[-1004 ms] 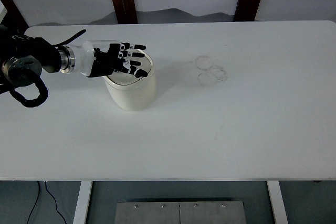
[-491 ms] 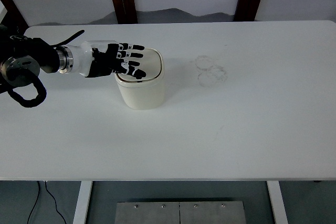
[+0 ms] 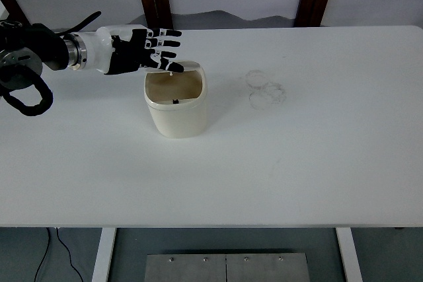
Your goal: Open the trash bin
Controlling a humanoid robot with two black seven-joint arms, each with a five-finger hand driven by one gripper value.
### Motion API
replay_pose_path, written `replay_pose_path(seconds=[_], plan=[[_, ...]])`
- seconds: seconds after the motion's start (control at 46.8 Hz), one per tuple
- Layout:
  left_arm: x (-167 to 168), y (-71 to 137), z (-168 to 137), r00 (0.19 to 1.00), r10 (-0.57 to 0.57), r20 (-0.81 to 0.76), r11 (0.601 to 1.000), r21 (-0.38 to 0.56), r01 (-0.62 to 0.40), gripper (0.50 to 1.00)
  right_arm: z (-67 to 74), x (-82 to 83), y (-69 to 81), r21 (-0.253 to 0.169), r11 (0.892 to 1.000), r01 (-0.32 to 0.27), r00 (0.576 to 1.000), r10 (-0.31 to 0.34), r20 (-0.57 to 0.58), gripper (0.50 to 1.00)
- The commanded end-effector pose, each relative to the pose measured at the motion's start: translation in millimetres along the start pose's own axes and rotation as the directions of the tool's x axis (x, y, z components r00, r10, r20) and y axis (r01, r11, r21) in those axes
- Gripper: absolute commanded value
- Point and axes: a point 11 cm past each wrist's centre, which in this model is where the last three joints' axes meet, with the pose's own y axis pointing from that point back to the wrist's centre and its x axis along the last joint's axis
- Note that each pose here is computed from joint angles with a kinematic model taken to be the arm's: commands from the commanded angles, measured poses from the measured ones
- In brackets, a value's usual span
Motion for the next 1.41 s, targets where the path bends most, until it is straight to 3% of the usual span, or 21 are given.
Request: replay_pose_path(seconds=[0.0, 0.662, 1.004, 1.389], plan=[[4, 3, 5, 1.000, 0.010, -0.004, 1.000, -0.018, -0.010, 1.000, 0.0, 0.0, 0.0, 0.000, 1.000, 0.000, 1.000, 0.000, -0.001, 0.995], [62, 38, 28, 0.988, 0.142, -0.064, 0.982, -0.120, -0.149, 1.000, 0.1, 0.0, 0.0, -0.002, 1.000, 0.000, 1.000, 0.000, 0.000, 0.995], [103, 57, 45, 0.961, 0.231, -0.154, 0.933, -0.243, -0.264, 1.000, 0.3, 0.0, 0.0, -0.003, 1.000, 0.000, 1.000, 0.000, 0.000, 0.995], [133, 67, 37, 0.919, 0.208, -0.336, 0.891, -0.321, -0.320, 1.000, 0.7, 0.0, 0.0, -0.006, 1.000, 0.000, 1.000, 0.000, 0.000, 0.995]])
